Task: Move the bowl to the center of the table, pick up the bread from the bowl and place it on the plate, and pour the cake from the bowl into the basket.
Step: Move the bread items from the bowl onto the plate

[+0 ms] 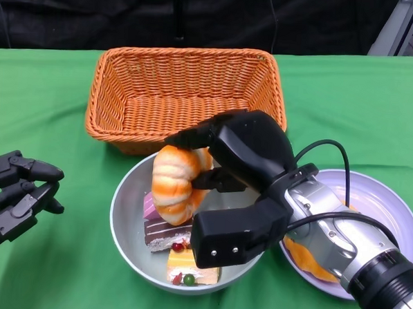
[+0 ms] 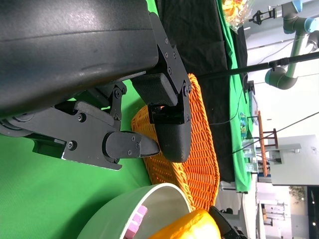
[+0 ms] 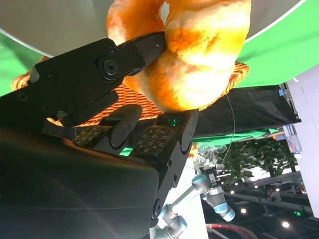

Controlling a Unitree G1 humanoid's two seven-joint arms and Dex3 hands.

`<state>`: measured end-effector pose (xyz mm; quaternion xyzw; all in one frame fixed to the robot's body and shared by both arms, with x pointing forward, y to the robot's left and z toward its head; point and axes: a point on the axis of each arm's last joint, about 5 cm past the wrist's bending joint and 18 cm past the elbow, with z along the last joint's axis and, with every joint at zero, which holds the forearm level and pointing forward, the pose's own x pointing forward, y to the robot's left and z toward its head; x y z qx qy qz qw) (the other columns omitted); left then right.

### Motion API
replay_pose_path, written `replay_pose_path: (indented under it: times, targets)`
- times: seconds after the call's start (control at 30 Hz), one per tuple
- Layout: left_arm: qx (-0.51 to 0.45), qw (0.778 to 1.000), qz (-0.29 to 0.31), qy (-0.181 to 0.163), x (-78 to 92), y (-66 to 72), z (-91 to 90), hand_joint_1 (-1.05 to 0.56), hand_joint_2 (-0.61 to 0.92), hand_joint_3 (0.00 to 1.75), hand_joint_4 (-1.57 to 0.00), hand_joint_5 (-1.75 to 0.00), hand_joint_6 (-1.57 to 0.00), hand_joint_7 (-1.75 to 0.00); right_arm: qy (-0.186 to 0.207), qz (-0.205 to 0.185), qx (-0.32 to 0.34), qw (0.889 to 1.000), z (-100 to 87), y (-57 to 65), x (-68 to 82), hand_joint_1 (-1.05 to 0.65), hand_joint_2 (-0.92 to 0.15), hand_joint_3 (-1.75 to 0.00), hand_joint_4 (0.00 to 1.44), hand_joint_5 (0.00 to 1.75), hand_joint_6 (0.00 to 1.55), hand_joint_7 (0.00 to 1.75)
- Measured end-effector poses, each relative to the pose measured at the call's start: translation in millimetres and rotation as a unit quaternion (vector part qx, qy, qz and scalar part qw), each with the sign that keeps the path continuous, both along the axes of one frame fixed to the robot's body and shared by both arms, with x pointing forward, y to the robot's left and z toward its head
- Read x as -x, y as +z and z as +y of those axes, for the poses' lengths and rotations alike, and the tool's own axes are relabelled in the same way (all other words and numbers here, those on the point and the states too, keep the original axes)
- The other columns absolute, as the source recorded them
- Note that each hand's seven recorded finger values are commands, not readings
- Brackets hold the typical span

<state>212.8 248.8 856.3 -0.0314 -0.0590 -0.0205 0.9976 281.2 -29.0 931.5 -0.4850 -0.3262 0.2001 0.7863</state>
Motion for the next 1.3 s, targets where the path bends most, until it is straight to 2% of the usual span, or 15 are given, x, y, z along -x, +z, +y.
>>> replay_pose_path:
  times: [0.03, 0.07, 0.13, 0.2, 0.27, 0.53, 0.73, 0.77, 0.93, 1.07, 1.17, 1.2, 1.23, 1.27, 1.3]
  targets:
    - [0.0, 1.0, 0.0, 0.0, 0.0, 0.0, 0.0, -0.11, 0.92, 0.32, -0.76, -1.34, -0.91, -0.82, 0.001, -0.002, 0.0, 1.0, 0.2, 0.5, 0.1, -0.28, -0.82, 0.0, 0.98, 0.2, 1.18, 0.0]
    - [0.0, 1.0, 0.0, 0.0, 0.0, 0.0, 0.0, -0.12, 0.92, 0.32, -0.76, -1.34, -0.9, -0.82, 0.001, -0.003, 0.0, 1.0, 0.4, 0.8, 0.2, -0.27, -0.83, 0.0, 0.92, 0.59, 1.18, 0.0]
    - [0.0, 1.0, 0.0, 0.0, 0.0, 0.0, 0.0, -0.12, 0.92, 0.31, -0.76, -1.33, -0.9, -0.81, 0.002, -0.003, 0.0, 1.0, 0.5, 1.0, 0.2, -0.27, -0.83, 0.0, 0.86, 0.98, 1.18, 0.0]
    - [0.0, 1.0, 0.0, 0.0, 0.0, 0.0, 0.0, -0.13, 0.92, 0.3, -0.74, -1.33, -0.9, -0.81, 0.006, -0.002, -0.004, 1.0, 0.8, 2.2, 0.5, -0.26, -0.83, 0.0, 0.81, 1.25, 1.19, 0.0]
    - [-0.002, 1.0, 0.001, -0.001, 0.0, 0.0, -0.1, -0.14, 0.92, 0.29, -0.74, -1.32, -0.91, -0.8, 0.009, 0.0, -0.013, 1.0, 1.4, 5.7, 1.3, -0.26, -0.82, 0.0, 0.77, 1.38, 1.21, 0.01]
    - [-0.007, 1.0, 0.002, -0.002, -0.1, 0.1, -0.2, -0.13, 0.92, 0.29, -0.76, -1.33, -0.92, -0.78, 0.019, 0.026, -0.059, 0.998, -0.7, 16.0, 5.7, -0.18, -0.89, -0.02, 0.79, 1.43, 1.22, 0.02]
    - [-0.004, 1.0, 0.001, -0.003, 0.0, 0.1, 0.1, -0.11, 0.92, 0.3, -0.77, -1.32, -0.93, -0.78, 0.022, 0.024, -0.094, 0.995, -7.1, 25.1, 7.4, -0.16, -0.89, -0.01, 0.79, 1.47, 1.24, 0.02]
    - [-0.002, 1.0, 0.0, -0.004, 0.0, 0.1, 0.2, -0.1, 0.92, 0.31, -0.77, -1.32, -0.93, -0.78, 0.021, 0.026, -0.098, 0.995, -9.2, 26.0, 8.0, -0.16, -0.9, -0.01, 0.77, 1.52, 1.23, 0.02]
    - [-0.002, 1.0, -0.001, -0.004, -0.1, 0.3, 0.4, -0.12, 0.92, 0.32, -0.78, -1.32, -0.93, -0.78, 0.006, 0.038, -0.119, 0.992, -22.5, 34.8, 10.5, -0.13, -0.92, -0.01, 0.77, 1.67, 1.24, 0.04]
    - [-0.005, 1.0, -0.001, -0.004, -0.2, 0.6, 0.4, -0.12, 0.92, 0.32, -0.78, -1.32, -0.93, -0.77, -0.016, 0.073, -0.137, 0.988, -42.7, 43.4, 14.6, -0.13, -0.92, -0.03, 0.76, 1.6, 1.24, 0.05]
    - [-0.006, 1.0, -0.001, -0.005, -0.1, 0.6, 0.7, -0.12, 0.92, 0.32, -0.77, -1.31, -0.93, -0.77, -0.038, 0.102, -0.15, 0.983, -60.7, 48.8, 19.3, -0.11, -0.92, -0.03, 0.74, 1.63, 1.24, 0.1]
    - [-0.007, 1.0, -0.001, -0.005, -0.1, 0.6, 0.8, -0.12, 0.92, 0.32, -0.77, -1.31, -0.93, -0.77, -0.044, 0.111, -0.157, 0.98, -66.2, 51.1, 21.1, -0.11, -0.91, -0.04, 0.72, 1.68, 1.17, 0.26]
    - [-0.007, 1.0, -0.001, -0.005, -0.1, 0.7, 0.8, -0.12, 0.92, 0.33, -0.76, -1.31, -0.92, -0.77, -0.048, 0.119, -0.165, 0.978, -72.0, 53.4, 23.1, -0.1, -0.91, -0.05, 0.71, 1.7, 0.98, 0.62]
    - [-0.007, 1.0, -0.001, -0.005, -0.1, 0.7, 0.8, -0.11, 0.92, 0.33, -0.76, -1.31, -0.92, -0.77, -0.053, 0.127, -0.173, 0.975, -77.6, 55.4, 25.2, -0.1, -0.92, -0.05, 0.69, 1.7, 0.83, 0.9]
    - [-0.007, 1.0, -0.001, -0.005, -0.2, 0.8, 0.9, -0.11, 0.92, 0.33, -0.76, -1.32, -0.93, -0.77, -0.056, 0.134, -0.179, 0.973, -82.4, 57.2, 27.0, -0.09, -0.92, -0.05, 0.68, 1.71, 0.72, 1.09]
